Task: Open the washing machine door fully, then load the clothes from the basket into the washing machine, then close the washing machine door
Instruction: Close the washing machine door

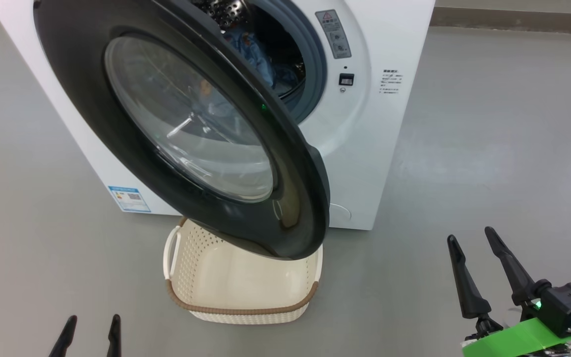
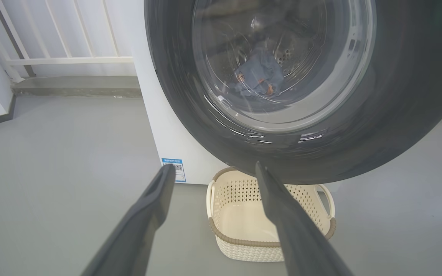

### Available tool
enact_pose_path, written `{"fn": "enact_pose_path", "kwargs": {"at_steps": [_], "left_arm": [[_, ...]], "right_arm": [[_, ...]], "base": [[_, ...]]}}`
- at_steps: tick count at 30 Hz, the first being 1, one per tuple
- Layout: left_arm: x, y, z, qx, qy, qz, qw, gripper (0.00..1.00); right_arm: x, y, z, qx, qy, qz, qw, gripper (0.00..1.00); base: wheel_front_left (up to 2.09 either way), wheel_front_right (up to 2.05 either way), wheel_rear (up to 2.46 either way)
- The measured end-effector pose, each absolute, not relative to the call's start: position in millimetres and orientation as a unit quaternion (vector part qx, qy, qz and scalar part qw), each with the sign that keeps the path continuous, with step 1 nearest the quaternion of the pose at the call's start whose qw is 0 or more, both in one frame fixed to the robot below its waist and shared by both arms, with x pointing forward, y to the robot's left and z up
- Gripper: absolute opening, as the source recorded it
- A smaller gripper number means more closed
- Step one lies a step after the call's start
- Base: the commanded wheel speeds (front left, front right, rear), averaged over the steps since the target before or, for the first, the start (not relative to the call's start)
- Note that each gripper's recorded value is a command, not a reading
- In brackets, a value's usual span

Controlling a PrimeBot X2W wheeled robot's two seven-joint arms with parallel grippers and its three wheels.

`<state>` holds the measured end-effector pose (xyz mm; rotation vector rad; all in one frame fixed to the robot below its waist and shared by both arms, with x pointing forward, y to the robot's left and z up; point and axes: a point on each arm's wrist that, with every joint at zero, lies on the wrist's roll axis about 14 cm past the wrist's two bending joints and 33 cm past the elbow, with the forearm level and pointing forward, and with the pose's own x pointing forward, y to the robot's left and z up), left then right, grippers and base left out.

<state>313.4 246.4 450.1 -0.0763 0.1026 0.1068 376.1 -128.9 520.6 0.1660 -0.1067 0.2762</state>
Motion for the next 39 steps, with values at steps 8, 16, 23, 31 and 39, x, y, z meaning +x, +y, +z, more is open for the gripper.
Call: {"fn": "enact_pose_path", "kwargs": {"at_steps": [8, 16, 23, 31, 39], "left_arm": [[308, 245, 447, -0.049, 0.054, 0.063, 0.995, 1.00], [309, 248, 450, -0.051, 0.049, 0.072, 0.995, 1.00], [304, 255, 451, -0.053, 0.049, 0.088, 0.994, 1.00], [299, 260, 458, -0.054, 0.035, 0.099, 0.993, 1.00], [298, 262, 464, -0.053, 0.026, 0.101, 0.993, 1.00]], "right_arm": [[396, -104, 519, 0.086, -0.048, 0.170, 0.980, 0.46], [421, -79, 519, 0.091, -0.045, 0.199, 0.975, 0.00], [450, -55, 557, 0.102, -0.094, 0.225, 0.965, 0.00], [438, -13, 644, 0.123, -0.212, 0.291, 0.925, 0.00], [397, 36, 665, 0.133, -0.239, 0.378, 0.884, 0.00]], "base": [[0.00, 0.00, 0.00], [0.00, 0.00, 0.00], [0.00, 0.00, 0.00], [0.00, 0.00, 0.00], [0.00, 0.00, 0.00]]}}
